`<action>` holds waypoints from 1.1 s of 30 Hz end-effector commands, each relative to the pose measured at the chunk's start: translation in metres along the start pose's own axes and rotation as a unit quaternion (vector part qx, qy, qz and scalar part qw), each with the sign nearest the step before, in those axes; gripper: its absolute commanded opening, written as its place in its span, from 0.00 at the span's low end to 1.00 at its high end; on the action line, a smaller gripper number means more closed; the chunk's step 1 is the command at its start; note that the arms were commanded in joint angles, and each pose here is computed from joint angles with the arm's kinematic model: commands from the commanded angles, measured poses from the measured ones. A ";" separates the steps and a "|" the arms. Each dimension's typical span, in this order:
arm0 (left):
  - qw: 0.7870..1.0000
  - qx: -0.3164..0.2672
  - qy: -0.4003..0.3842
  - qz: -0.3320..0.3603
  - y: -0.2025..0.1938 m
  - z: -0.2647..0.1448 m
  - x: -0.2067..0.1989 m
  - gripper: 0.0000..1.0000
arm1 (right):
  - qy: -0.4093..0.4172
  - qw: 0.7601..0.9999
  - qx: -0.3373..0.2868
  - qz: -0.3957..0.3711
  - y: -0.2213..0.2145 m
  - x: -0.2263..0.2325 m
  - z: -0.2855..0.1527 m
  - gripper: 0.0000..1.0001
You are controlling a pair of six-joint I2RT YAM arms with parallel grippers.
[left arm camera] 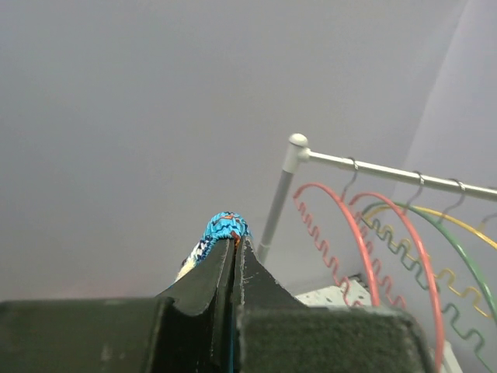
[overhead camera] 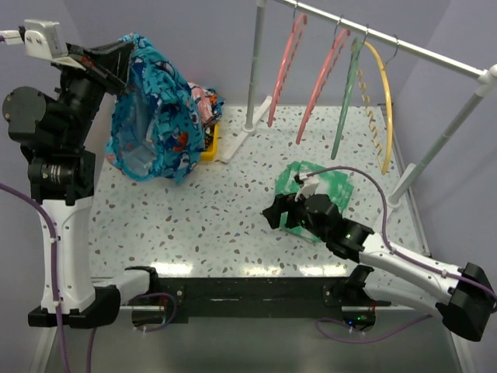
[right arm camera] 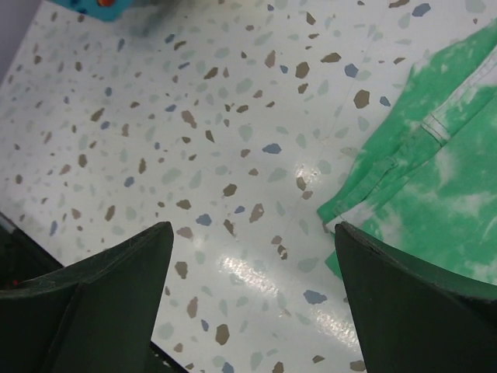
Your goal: Place the shorts on the hanger
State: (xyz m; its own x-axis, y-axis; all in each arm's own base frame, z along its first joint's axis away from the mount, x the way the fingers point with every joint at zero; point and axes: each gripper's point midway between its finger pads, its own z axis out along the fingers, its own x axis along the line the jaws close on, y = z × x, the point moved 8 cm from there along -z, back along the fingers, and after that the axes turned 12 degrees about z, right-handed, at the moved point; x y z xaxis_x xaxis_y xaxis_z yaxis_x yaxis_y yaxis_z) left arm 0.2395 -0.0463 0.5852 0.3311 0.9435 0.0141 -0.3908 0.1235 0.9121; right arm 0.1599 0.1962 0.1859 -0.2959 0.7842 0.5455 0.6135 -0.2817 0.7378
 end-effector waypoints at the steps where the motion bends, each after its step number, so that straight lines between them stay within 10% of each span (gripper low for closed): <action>1: 0.997 0.001 -0.076 -0.027 -0.001 -0.024 -0.022 0.00 | 0.049 0.997 -0.013 0.050 0.020 0.025 -0.018 0.88; 17: 0.914 0.338 -0.128 -0.182 -0.283 -0.110 -0.129 0.00 | 0.101 0.989 -0.021 0.105 0.028 0.046 -0.020 0.82; 24: 0.889 0.414 -0.115 -0.156 -0.338 -0.107 -0.155 0.00 | 0.077 0.992 0.020 0.099 0.001 0.050 0.005 0.80; 29: 0.885 0.440 -0.098 -0.116 -0.336 -0.096 -0.151 0.50 | 0.056 0.995 0.032 0.077 -0.015 0.057 0.017 0.79; 33: 0.872 0.486 -0.043 -0.048 -0.328 -0.112 -0.130 0.61 | 0.038 0.998 0.037 0.034 -0.026 0.071 0.015 0.79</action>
State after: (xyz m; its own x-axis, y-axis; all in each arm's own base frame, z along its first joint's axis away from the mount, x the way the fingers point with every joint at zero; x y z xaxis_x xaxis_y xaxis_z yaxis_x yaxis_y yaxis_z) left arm 0.2296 -0.1950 0.2130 0.4758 0.8519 -0.2188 0.5731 -0.1116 0.8119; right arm 0.1349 0.2503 0.1752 -0.2693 0.7160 0.6441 0.7487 -0.2651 0.6076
